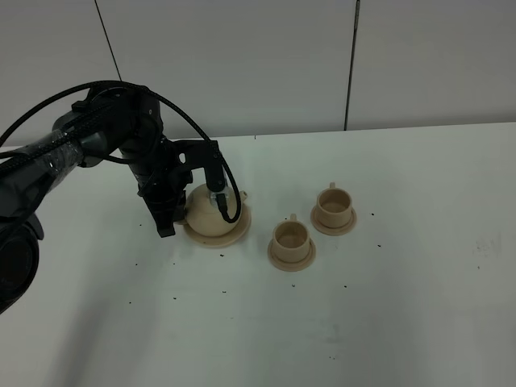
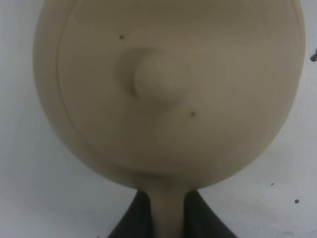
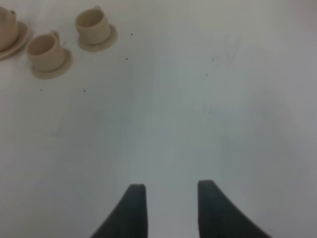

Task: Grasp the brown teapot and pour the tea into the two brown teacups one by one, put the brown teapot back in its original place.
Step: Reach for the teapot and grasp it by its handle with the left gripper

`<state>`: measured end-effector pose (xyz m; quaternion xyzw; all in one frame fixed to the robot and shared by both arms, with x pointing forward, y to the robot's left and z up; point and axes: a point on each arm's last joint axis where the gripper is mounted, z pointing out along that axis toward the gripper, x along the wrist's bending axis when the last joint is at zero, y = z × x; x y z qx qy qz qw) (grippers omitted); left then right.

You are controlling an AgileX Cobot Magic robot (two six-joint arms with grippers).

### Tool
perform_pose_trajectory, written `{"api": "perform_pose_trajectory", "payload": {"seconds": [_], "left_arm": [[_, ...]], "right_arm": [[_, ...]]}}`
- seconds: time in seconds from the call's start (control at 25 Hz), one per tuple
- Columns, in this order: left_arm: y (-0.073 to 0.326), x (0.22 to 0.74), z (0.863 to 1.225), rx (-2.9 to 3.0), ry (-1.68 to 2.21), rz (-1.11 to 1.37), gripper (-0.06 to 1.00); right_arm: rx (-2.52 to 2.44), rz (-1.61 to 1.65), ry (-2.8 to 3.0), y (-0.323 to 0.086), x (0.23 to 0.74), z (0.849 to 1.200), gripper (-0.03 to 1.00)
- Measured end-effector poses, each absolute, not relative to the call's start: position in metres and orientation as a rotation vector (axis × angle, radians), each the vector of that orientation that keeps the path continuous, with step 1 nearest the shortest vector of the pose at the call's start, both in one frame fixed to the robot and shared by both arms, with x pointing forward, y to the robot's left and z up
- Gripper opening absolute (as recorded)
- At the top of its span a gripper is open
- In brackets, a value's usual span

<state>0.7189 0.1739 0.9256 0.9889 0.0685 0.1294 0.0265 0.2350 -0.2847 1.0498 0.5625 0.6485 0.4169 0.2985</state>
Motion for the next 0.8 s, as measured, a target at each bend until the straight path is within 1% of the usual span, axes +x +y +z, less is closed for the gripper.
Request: {"api": "perform_pose_trajectory", "payload": {"seconds": [0.28,0.6,0.8], "left_arm": [[0.174,0.719,0.926,3.051,0.215,0.397,0.17],[0.170,0.722,0.941,3.016,0.234,0.392,0.17],[0.171,0.721,0.941,3.023,0.235,0.371,0.17]], "right_arm": [[1.494,1.107,1.723,-0.285,0.235,1.050,0.24],[1.494,1.107,1.723,-0.285,0.235,1.050,0.24],[1.494,1.107,1.723,-0.285,0.235,1.050,0.24]]}}
